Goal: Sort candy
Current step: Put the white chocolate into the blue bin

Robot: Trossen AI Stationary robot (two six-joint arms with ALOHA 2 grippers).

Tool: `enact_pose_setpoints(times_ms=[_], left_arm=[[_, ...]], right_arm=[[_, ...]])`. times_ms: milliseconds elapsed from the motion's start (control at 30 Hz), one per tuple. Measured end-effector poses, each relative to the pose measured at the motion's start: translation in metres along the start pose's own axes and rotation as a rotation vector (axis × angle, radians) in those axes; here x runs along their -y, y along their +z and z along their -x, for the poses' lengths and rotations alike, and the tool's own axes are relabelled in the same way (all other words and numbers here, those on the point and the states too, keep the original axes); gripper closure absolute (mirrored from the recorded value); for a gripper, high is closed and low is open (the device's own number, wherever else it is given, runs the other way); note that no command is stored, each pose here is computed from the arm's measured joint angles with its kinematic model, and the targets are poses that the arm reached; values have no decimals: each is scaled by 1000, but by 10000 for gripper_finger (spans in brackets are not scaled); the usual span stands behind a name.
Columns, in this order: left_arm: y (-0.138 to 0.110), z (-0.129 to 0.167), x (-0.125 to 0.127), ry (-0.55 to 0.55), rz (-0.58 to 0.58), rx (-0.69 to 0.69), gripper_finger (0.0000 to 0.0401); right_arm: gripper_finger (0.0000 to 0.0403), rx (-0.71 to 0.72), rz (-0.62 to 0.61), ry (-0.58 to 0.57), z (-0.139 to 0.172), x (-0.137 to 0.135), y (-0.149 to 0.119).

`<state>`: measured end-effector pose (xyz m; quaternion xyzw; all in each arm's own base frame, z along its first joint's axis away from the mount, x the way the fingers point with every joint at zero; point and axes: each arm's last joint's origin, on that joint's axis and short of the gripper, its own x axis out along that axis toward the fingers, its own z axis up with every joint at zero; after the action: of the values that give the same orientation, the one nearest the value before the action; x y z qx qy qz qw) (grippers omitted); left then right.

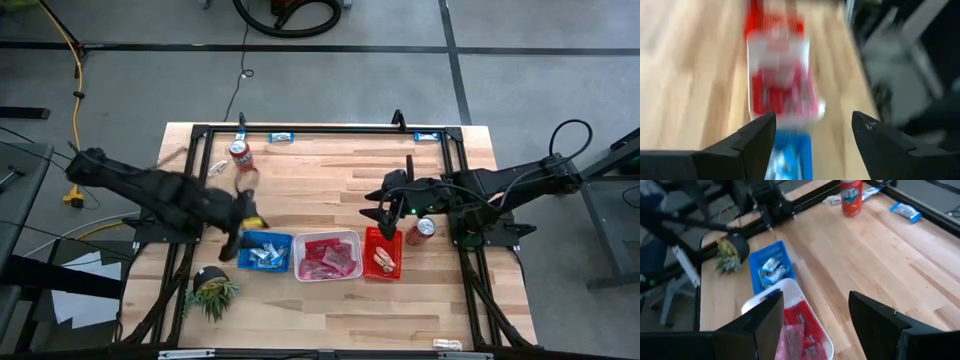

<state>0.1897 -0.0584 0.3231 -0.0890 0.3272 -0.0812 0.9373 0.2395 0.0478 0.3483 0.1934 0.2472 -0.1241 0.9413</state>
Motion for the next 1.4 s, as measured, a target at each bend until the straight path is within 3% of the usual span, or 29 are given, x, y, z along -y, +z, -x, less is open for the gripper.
enact_pose_setpoints(times_ms=[167,333,433,533,700,867,1033,1167,1400], left_arm=[[16,31,-18,49,-35,234,153],[24,35,-51,243,-27,279,153],[31,21,-82,364,52,260,153],[35,2,-119,443,203,235,153],[42,-22,-191,573,361,39,153],[51,-44,-269,689,412,-256,153],[39,-70,-336,744,482,-550,153],[24,-88,-369,727,522,-666,153],[6,-104,-394,735,519,-715,153]], right_arm=[[183,144,-114,-90,1,0,8],[183,302,-259,-203,0,7,19],[183,329,-334,-232,-1,14,23],[183,340,-367,-262,-6,23,27],[183,275,-350,-254,-16,41,34],[183,169,-139,-245,-27,59,39],[183,99,-5,-327,-37,81,41],[183,67,4,-382,-42,96,43],[183,59,-9,-397,-42,110,46]])
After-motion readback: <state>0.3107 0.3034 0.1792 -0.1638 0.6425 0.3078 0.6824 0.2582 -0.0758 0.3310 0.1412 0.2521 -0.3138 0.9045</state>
